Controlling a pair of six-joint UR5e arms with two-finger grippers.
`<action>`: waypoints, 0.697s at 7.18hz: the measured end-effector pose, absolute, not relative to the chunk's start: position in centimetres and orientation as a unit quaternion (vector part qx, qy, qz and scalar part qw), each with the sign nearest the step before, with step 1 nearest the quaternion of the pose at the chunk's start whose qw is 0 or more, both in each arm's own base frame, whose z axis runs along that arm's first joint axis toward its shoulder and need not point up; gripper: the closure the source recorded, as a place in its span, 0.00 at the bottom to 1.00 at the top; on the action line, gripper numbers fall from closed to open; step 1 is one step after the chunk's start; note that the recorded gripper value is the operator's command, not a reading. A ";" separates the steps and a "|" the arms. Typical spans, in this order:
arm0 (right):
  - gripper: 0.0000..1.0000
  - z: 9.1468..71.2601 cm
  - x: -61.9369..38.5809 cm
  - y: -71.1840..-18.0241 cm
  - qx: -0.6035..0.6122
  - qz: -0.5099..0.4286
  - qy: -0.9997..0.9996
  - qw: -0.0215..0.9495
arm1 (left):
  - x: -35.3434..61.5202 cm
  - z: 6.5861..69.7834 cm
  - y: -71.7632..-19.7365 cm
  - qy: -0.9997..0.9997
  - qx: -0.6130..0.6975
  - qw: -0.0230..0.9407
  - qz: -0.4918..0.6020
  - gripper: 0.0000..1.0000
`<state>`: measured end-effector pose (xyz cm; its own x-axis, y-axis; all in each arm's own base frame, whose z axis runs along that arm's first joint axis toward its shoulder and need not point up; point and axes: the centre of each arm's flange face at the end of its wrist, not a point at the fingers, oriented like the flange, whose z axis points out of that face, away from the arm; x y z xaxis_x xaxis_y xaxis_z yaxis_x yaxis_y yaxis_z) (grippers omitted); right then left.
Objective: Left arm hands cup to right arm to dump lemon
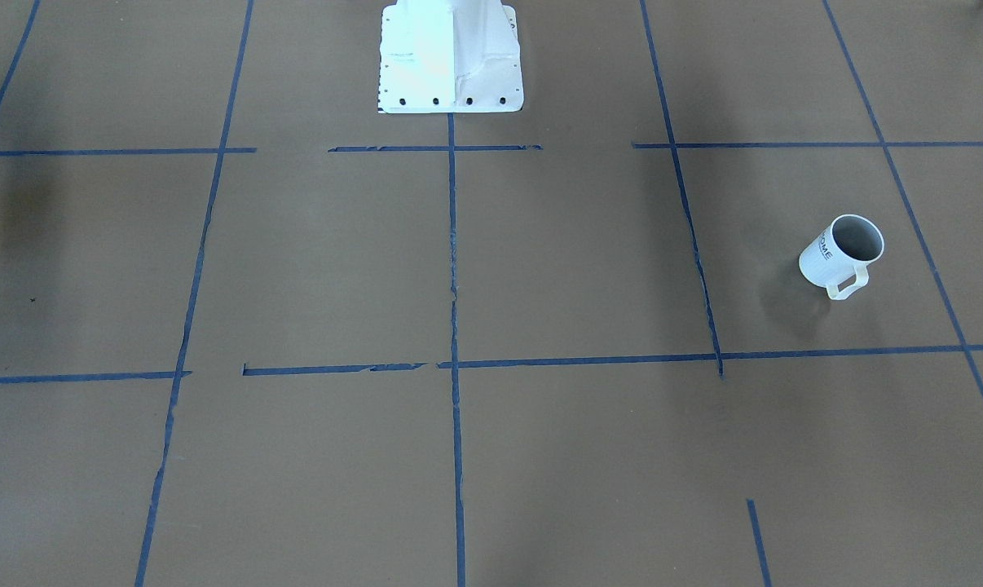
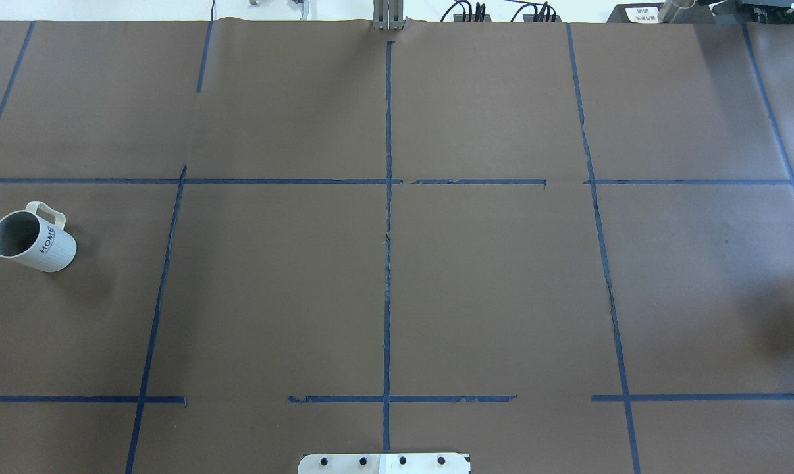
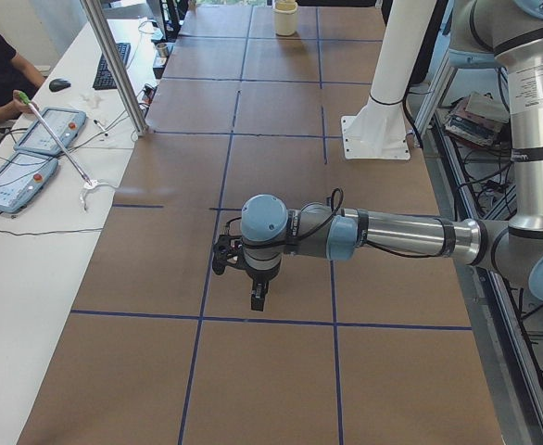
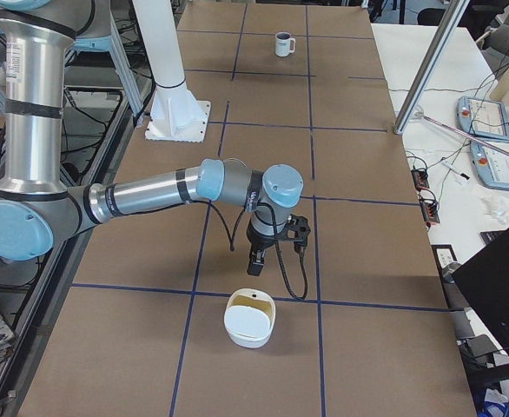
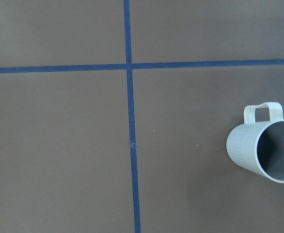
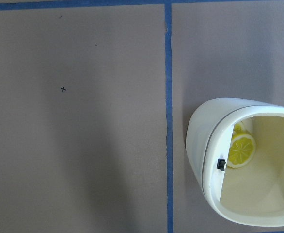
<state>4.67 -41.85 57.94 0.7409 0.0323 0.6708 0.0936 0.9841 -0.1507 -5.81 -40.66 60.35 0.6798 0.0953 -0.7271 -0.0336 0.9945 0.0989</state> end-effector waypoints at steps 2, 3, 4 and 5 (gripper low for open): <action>0.00 57.4 4.6 -42.1 -0.077 -0.020 -0.360 0.929 | -6.3 60.3 -39.1 0.397 0.029 0.916 0.037 0.00; 0.00 57.3 4.6 -42.2 -0.065 -0.024 -0.361 0.930 | -6.4 59.9 -38.5 0.396 0.032 0.917 0.037 0.00; 0.00 57.4 4.6 -42.3 -0.056 -0.026 -0.361 0.930 | -6.4 59.7 -38.2 0.395 0.033 0.917 0.038 0.00; 0.00 57.5 4.6 -42.3 -0.052 -0.027 -0.361 0.931 | -6.4 59.8 -38.1 0.395 0.030 0.918 0.037 0.00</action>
<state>4.59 -42.28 57.52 0.7372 -0.0129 0.6756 0.0882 0.9931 -0.0774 -6.36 -38.13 59.77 0.6856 0.0911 -0.7222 -0.0444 0.9955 0.0835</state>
